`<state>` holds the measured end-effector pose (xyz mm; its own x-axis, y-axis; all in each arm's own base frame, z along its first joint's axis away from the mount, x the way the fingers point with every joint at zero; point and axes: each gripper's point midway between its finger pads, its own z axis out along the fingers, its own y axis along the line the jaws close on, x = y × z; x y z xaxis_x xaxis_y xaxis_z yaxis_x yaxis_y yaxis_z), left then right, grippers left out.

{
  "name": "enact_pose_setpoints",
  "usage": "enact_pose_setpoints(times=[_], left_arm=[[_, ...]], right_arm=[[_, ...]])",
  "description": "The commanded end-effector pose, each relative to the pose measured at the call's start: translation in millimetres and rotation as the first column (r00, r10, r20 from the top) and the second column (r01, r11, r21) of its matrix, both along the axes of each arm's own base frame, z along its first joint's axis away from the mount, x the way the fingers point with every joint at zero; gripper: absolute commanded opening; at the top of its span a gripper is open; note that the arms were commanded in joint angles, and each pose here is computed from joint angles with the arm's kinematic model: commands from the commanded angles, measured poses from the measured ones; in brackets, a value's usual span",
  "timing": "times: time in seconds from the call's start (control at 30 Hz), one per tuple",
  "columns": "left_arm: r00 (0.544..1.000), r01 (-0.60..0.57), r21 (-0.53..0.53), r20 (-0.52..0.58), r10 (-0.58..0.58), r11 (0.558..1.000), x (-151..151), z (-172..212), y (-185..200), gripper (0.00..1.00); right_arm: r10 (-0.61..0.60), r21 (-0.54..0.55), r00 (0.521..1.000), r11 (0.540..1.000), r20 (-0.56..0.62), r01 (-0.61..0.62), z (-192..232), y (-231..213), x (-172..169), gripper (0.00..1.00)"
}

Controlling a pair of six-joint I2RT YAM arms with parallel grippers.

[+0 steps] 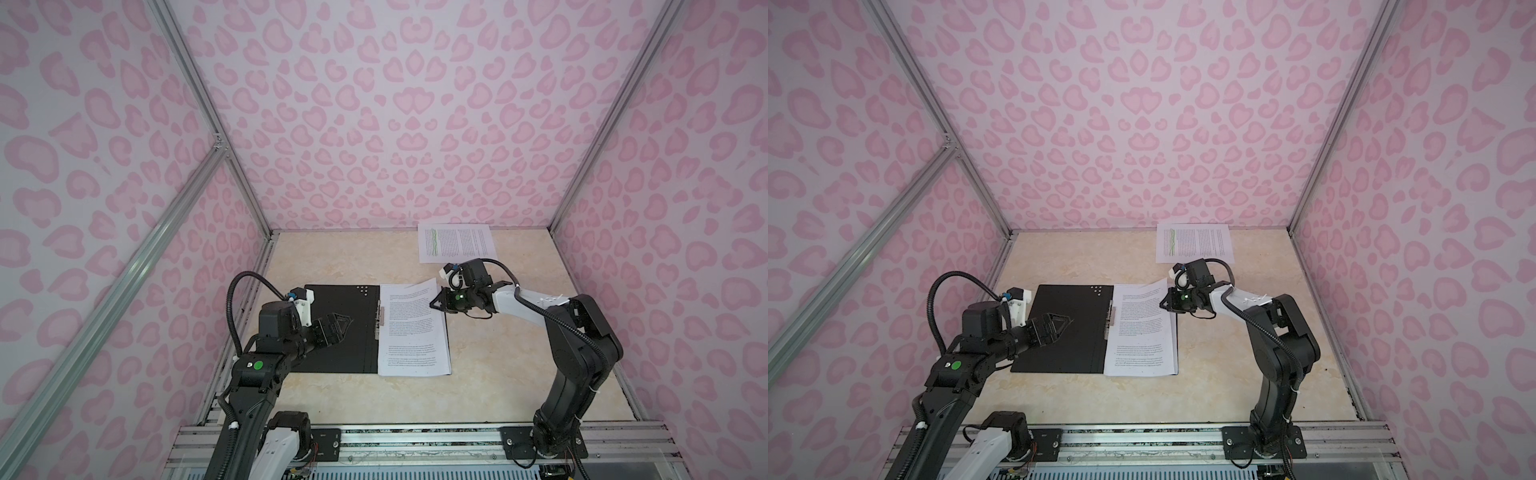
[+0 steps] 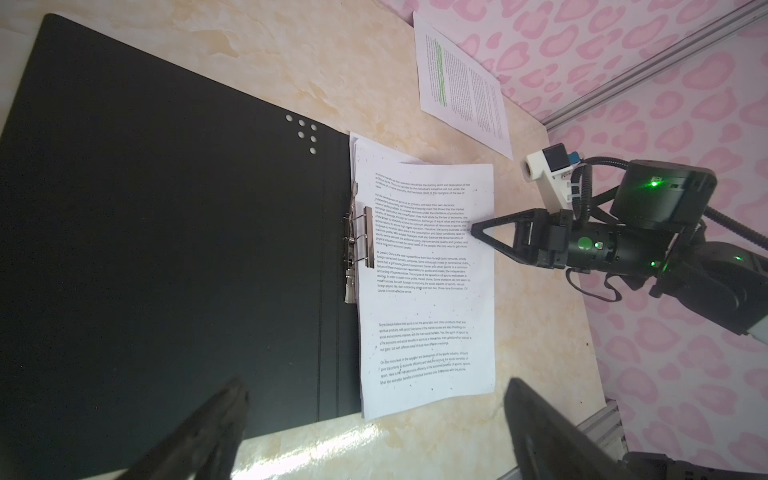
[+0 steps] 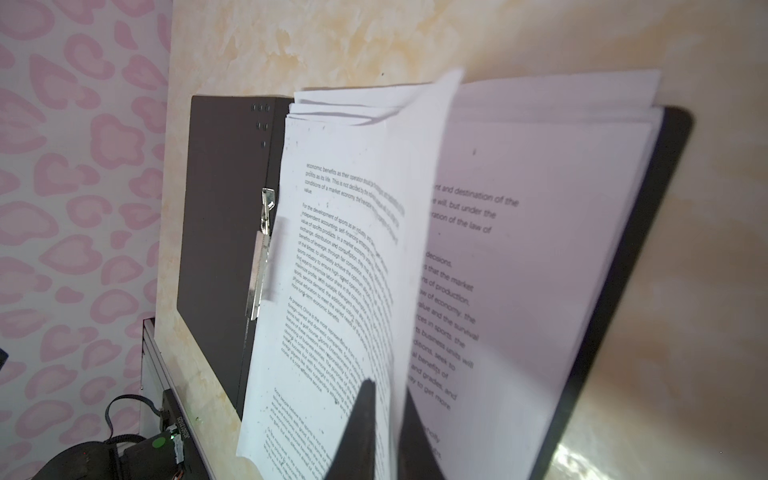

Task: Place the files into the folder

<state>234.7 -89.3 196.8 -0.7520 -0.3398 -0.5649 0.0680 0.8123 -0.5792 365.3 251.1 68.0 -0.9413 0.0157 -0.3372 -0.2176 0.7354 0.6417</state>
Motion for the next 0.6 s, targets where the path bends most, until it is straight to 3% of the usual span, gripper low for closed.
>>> enact_pose_setpoints(times=[0.0, 0.17, 0.3, 0.43, 0.57], left_arm=[[1.0, 0.016, 0.002, 0.027, -0.016, 1.0, 2.0, 3.5, -1.5, 0.97], [0.999, 0.018, 0.0, 0.031, -0.018, 1.0, 1.7, 4.7, -1.8, 0.97], [0.999, 0.019, 0.0, 0.03, -0.019, 1.0, 1.5, 4.2, -2.0, 0.97], [0.999, 0.019, 0.0, 0.031, -0.019, 1.0, 1.4, 4.5, -2.1, 0.97], [0.999, 0.02, -0.001, 0.03, -0.02, 1.0, 1.6, 4.4, -2.2, 0.97]], right_arm=[[-0.013, 0.019, 1.0, 1.0, -0.002, 0.013, -2.5, 1.7, 1.3, 0.21], [-0.014, 0.041, 1.0, 0.999, -0.005, 0.014, -3.4, 4.0, -0.2, 0.29], [-0.03, 0.027, 1.0, 0.999, -0.009, 0.03, -7.7, 1.8, 1.2, 0.2], [-0.058, 0.01, 0.998, 0.998, -0.012, 0.059, -13.1, -2.9, 4.7, 0.05], [-0.082, 0.006, 0.997, 0.997, -0.011, 0.082, -13.9, -7.2, 9.6, 0.0]])
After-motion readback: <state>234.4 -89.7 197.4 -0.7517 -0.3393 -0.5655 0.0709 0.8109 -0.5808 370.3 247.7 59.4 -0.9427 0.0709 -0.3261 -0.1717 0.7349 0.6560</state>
